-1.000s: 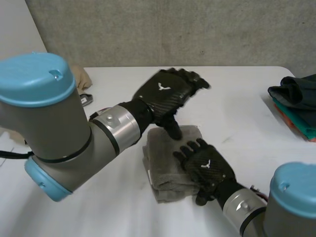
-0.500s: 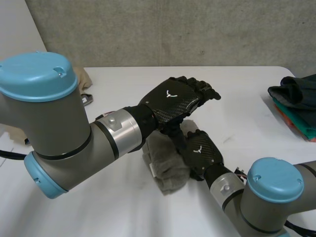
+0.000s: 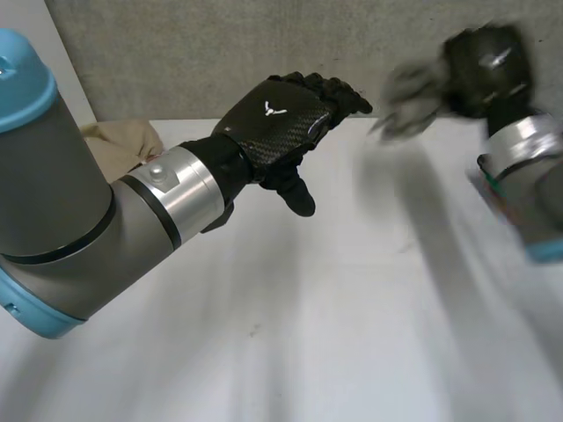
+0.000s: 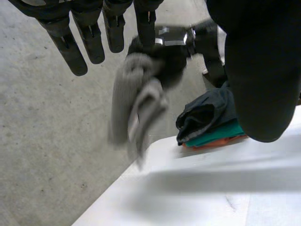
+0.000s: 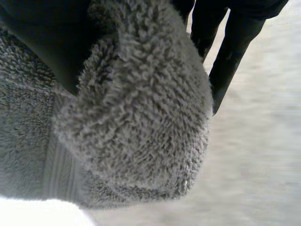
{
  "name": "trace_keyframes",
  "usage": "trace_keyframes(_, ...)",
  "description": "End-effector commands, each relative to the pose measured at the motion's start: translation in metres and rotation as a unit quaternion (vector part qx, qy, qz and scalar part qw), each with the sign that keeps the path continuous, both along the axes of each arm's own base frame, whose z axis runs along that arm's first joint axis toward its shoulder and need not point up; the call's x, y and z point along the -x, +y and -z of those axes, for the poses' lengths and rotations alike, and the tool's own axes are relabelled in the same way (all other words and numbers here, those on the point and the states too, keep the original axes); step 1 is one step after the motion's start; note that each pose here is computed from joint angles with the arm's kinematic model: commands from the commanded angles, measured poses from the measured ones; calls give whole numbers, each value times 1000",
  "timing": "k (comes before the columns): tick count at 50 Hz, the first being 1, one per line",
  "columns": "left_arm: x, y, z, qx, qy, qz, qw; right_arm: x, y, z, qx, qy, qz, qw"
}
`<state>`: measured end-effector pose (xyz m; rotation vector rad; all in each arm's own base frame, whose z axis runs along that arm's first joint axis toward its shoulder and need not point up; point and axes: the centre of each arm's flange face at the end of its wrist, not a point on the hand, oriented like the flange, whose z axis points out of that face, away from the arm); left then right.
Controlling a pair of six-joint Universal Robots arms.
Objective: Fold the laundry.
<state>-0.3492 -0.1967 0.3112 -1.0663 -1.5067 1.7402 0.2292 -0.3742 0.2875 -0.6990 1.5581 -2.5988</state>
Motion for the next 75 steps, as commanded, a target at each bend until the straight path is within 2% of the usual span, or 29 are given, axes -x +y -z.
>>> trace_keyframes(1,-1,1,1,-1,-1,0,1000,95,-58,-45,57,-33,41,997)
trace_keyframes(7,0,2,7,-9,-7,2,1000,169,-108,6,5,-34,10,999)
trace_keyframes(11,1,2,11,-14,-10,3,1000,203,-123,49,-40,-22,-20,999)
trace_keyframes(15,2,2,15,-19,-13,3,1000,236,-128,98,-90,-16,-39,995)
trace_keyframes(19,3,1,20,-23,-17,3,1000,261,-127,123,-110,-11,-43,993)
trace_keyframes(25,3,2,21,-25,-17,4,1000,274,-118,131,-127,-11,-43,991)
trace_keyframes(33,4,5,17,-21,-14,8,1000,271,-98,74,-108,-19,-19,994)
trace_keyframes(40,5,9,16,-19,-13,12,1000,275,-79,43,-141,-64,46,987)
trace_keyframes(45,3,12,8,-11,-6,13,1000,301,-56,7,-147,-58,162,974)
trace_keyframes(46,3,12,6,-9,-5,13,1000,311,-48,-9,-145,-41,206,967)
trace_keyframes(52,-1,17,-14,9,17,13,1000,318,-30,-61,-104,33,308,945)
trace_keyframes(54,-2,16,-20,11,27,12,999,304,-27,-76,-78,46,320,943)
trace_keyframes(56,-3,16,-33,19,51,11,998,278,-26,-89,-53,45,300,952)
trace_keyframes(58,-6,15,-44,26,71,8,997,228,-19,-107,-13,39,242,969)
trace_keyframes(61,-13,11,-65,38,110,-15,993,187,-6,-115,16,28,188,982)
trace_keyframes(62,-16,9,-70,42,118,-28,992,162,4,-113,27,21,148,988)
trace_keyframes(65,-39,-17,-85,63,139,-113,982,125,20,-105,41,23,79,996)
trace_keyframes(66,-47,-27,-87,69,140,-140,978,101,34,-96,45,27,33,998)
trace_keyframes(67,-68,-50,-87,76,133,-197,968,89,41,-89,43,29,9,999)
trace_keyframes(69,-91,-72,-83,84,116,-252,957,69,55,-74,34,38,-30,998)
trace_keyframes(71,-120,-98,-72,94,70,-309,944,44,75,-49,9,43,-78,996)
trace_keyframes(73,-139,-114,-59,98,31,-344,934,27,91,-24,-31,44,-109,993)
trace_keyframes(75,-160,-140,-28,89,-36,-379,921,17,102,-6,-64,48,-126,989)
